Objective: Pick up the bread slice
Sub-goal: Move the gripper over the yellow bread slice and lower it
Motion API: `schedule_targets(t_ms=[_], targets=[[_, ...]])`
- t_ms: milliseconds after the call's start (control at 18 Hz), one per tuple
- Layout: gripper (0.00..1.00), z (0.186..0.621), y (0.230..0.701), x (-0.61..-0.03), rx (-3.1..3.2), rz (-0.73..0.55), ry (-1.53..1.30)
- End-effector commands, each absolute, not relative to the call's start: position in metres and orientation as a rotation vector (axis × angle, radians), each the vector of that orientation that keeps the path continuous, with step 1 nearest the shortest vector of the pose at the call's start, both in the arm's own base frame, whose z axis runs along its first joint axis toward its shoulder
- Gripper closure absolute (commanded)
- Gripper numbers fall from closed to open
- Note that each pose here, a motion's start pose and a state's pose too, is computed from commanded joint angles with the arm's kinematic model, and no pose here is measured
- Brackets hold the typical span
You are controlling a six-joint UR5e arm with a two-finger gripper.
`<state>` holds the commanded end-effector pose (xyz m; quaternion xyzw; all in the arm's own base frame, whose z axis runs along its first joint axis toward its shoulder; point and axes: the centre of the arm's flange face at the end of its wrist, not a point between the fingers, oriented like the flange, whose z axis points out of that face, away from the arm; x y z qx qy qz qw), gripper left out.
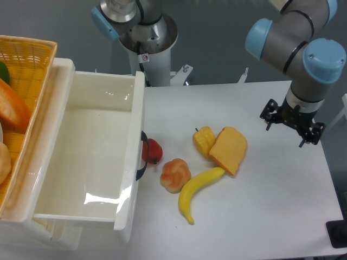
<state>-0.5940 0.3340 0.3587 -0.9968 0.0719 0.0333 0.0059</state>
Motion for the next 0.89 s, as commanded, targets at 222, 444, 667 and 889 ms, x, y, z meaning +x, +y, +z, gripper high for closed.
schedule_targets(t_ms=[222, 444, 667, 889], targets=[[0.0, 0.352, 0.337, -0.587, -3.127, 0.082, 0.202], [0.0, 0.342, 0.332, -0.569, -3.133, 0.06, 0.092], [0.0, 0.328, 0.323, -0.536, -3.126, 0.074, -0.062], [0.0, 0.315, 0.335, -0.514, -3.118, 0.01, -0.124]])
